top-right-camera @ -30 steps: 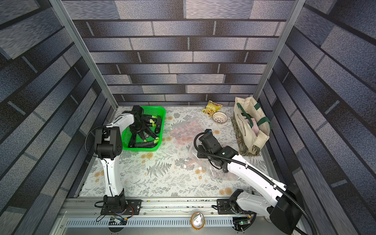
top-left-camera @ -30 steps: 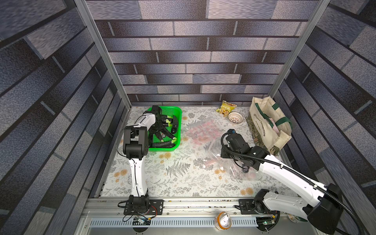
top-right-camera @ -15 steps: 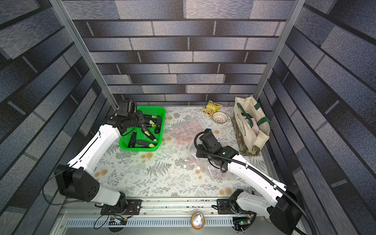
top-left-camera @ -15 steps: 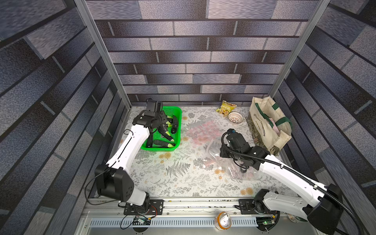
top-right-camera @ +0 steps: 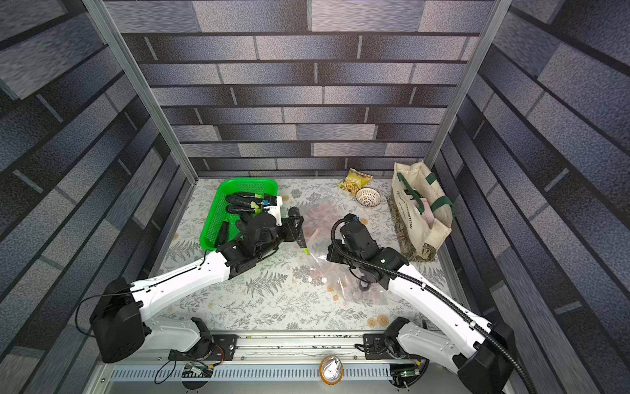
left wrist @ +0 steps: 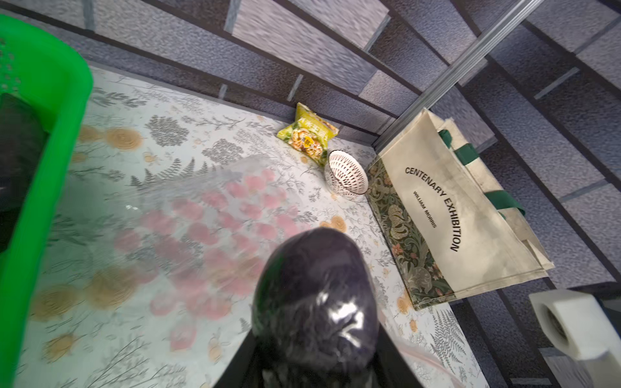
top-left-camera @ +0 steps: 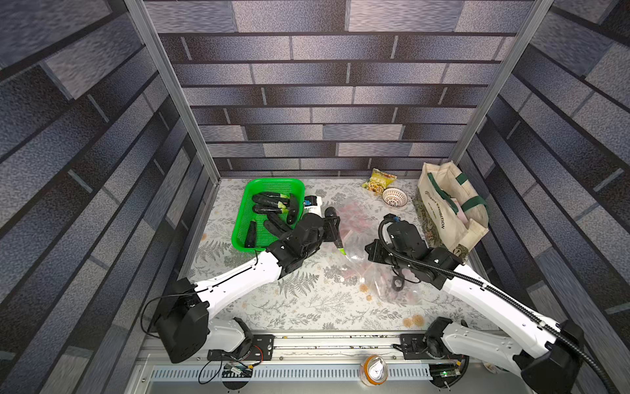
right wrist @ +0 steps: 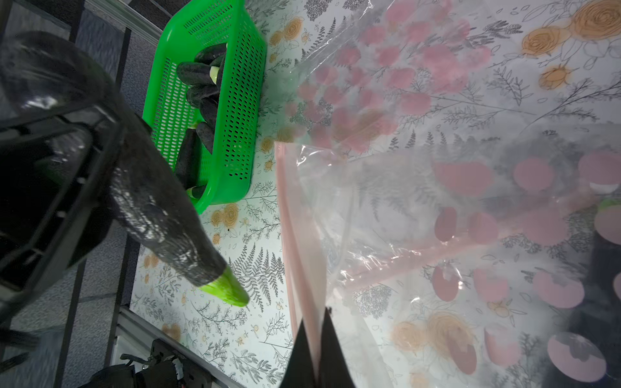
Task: Place the eggplant in a zip-top bag and seal the zipper
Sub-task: Place the eggplant in the zipper food storage bag.
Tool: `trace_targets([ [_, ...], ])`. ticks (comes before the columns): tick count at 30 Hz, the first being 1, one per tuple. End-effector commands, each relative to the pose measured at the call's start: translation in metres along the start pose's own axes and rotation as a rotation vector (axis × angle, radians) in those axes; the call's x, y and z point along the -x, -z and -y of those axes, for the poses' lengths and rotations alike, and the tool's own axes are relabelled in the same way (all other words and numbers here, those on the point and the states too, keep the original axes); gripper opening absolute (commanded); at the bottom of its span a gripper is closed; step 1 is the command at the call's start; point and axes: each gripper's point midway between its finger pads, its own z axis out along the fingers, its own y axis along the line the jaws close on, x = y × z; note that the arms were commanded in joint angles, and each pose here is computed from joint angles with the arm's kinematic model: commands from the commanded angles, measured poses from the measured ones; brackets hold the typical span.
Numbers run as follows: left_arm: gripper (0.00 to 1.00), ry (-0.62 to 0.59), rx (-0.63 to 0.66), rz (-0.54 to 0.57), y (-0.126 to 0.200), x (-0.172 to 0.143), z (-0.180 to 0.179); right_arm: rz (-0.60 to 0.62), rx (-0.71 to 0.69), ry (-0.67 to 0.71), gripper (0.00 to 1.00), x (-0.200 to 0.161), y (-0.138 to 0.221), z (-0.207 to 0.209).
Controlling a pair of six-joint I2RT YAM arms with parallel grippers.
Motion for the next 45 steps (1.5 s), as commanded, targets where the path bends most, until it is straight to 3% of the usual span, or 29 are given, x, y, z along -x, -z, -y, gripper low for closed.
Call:
trace_targets([
  [1,0.35,0.033,-0.063,0.122,-0.006,0.023,0.027,0.049,0.064,-0.033,0.00,0.016,0.015,-0.016],
  [8,0.39,0.021,-0.084,0.055,-0.020,-0.014,0.042,0.094,0.065,-0.049,0.00,0.026,0.025,-0.019],
  [14,0.49,0.033,-0.105,0.022,-0.022,-0.031,0.052,0.124,0.067,-0.061,0.00,0.033,0.029,-0.021],
  [22,0.63,0.038,-0.094,-0.011,-0.016,-0.034,0.055,0.146,0.034,-0.054,0.00,0.036,0.031,-0.014],
  [26,0.64,0.051,0.003,-0.024,-0.003,-0.022,0.037,0.149,0.030,-0.049,0.00,0.037,0.032,-0.013],
  [32,0.65,0.124,0.206,-0.251,0.011,-0.036,-0.019,0.144,0.029,-0.035,0.00,0.036,0.032,-0.013],
  [36,0.64,0.186,0.169,-0.345,0.010,-0.055,-0.024,0.143,0.032,-0.034,0.00,0.035,0.032,-0.013],
  [45,0.60,0.228,0.050,-0.471,-0.013,-0.082,0.007,0.134,0.035,-0.032,0.00,0.034,0.029,-0.013],
])
